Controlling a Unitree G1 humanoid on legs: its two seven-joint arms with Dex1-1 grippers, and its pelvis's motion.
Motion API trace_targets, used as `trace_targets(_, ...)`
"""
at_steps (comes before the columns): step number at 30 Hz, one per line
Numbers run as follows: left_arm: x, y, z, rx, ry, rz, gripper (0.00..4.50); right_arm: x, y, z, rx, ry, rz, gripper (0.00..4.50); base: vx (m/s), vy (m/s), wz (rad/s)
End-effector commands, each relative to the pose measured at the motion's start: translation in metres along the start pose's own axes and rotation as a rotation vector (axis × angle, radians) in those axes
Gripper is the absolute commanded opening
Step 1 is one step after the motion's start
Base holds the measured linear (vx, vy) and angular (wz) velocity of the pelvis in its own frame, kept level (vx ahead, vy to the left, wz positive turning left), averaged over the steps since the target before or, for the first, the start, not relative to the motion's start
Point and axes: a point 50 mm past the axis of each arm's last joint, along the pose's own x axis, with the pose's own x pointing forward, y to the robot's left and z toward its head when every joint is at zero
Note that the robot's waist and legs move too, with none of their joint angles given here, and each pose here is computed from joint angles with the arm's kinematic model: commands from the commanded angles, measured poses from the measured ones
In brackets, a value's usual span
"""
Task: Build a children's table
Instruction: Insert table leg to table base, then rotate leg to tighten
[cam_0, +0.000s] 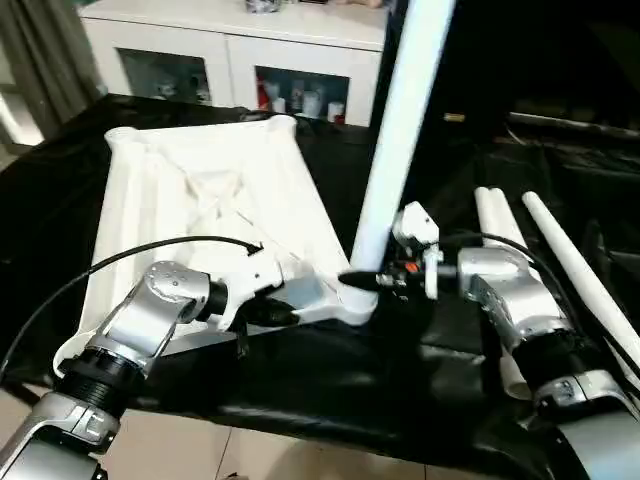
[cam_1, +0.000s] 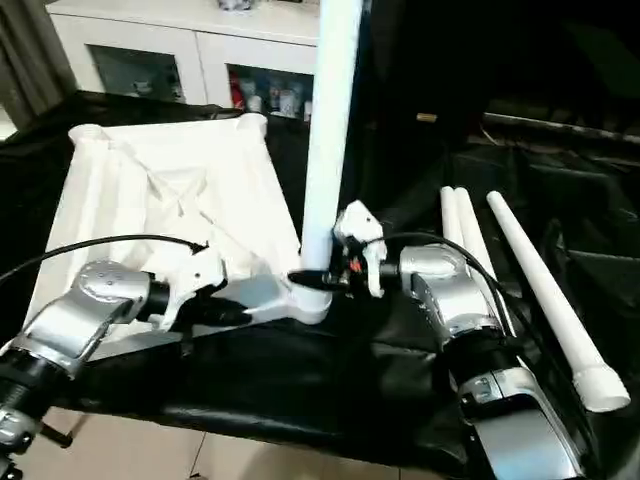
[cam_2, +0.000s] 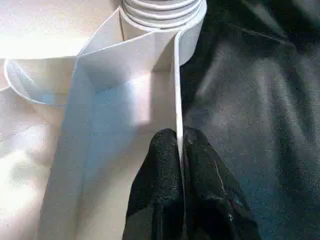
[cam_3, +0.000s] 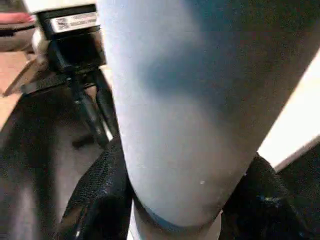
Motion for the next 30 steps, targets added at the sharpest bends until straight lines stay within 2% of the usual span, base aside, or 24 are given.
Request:
trace_targets(1, 0.001, -0.005, 0.003, 0.034, 0.026, -0.088, 0.0, -0.002, 0.019, -0.05, 0.138, 0.192, 0.079, 1.89, 0.0, 0.0, 0.0)
trace_targets(3, -0.003, -0.009, 0.002, 0.033, 0.044, -0.127, 0.0, -0.002, 0.02, -0.052, 0.131, 0.199, 0.086, 1.89, 0.0, 0.0, 0.0)
trace_targets(6, -0.002, -0.006, 0.001, 0.036, 0.051, -0.099, 0.0, -0.001, 0.019, -0.054, 0.128, 0.203, 0.06, 1.89, 0.0, 0.0, 0.0)
trace_targets(10, 0.005, 0.009, 0.001, -0.021, 0.038, 0.052, 0.0, 0.004, -0.001, -0.061, 0.155, 0.228, -0.225, 1.89, 0.0, 0.0, 0.0)
trace_targets(13, 0.01, 0.017, 0.007, -0.076, 0.007, 0.129, 0.0, 0.008, -0.007, -0.065, 0.209, 0.243, -0.347, 1.89, -0.019, 0.001, -0.03)
trace_targets(14, 0.013, 0.023, 0.012, -0.097, -0.003, 0.173, 0.0, 0.012, -0.009, -0.066, 0.251, 0.239, -0.407, 1.89, -0.071, 0.009, -0.1)
trace_targets(15, 0.013, 0.023, 0.012, -0.097, -0.003, 0.173, 0.0, 0.012, -0.009, -0.066, 0.251, 0.239, -0.407, 1.89, -0.071, 0.009, -0.1)
trace_targets(16, 0.018, 0.031, 0.018, -0.142, -0.02, 0.243, 0.0, 0.021, -0.011, -0.067, 0.304, 0.229, -0.482, 1.89, -0.069, 0.016, -0.08)
trace_targets(18, 0.019, 0.033, 0.02, -0.155, -0.027, 0.261, 0.0, 0.023, -0.011, -0.067, 0.318, 0.227, -0.505, 1.88, -0.081, 0.03, -0.11)
trace_targets(19, 0.025, 0.042, 0.027, -0.226, -0.04, 0.345, 0.0, 0.031, -0.015, -0.067, 0.375, 0.23, -0.619, 1.88, -0.062, 0.037, -0.12)
trace_targets(20, 0.025, 0.042, 0.027, -0.226, -0.04, 0.345, 0.0, 0.031, -0.015, -0.067, 0.375, 0.23, -0.619, 1.88, -0.072, 0.036, -0.04)
trace_targets(22, 0.032, 0.048, 0.034, -0.275, -0.044, 0.407, 0.0, 0.038, -0.019, -0.066, 0.42, 0.236, -0.741, 1.88, -0.094, 0.04, -0.04)
trace_targets(23, 0.042, 0.05, 0.041, -0.309, -0.036, 0.456, 0.0, 0.044, -0.021, -0.064, 0.459, 0.238, -0.854, 1.88, -0.122, 0.013, 0.02)
trace_targets(24, 0.042, 0.05, 0.041, -0.309, -0.036, 0.456, 0.0, 0.044, -0.021, -0.064, 0.459, 0.238, -0.854, 1.88, -0.122, 0.013, 0.02)
trace_targets(27, 0.06, 0.047, 0.052, -0.337, -0.027, 0.498, 0.0, 0.052, -0.024, -0.059, 0.508, 0.237, -0.99, 1.88, 0.033, -0.11, -0.08)
trace_targets(30, 0.066, 0.046, 0.057, -0.337, -0.029, 0.51, 0.0, 0.055, -0.024, -0.056, 0.509, 0.246, -1.034, 1.88, 0.063, 0.013, -0.16)
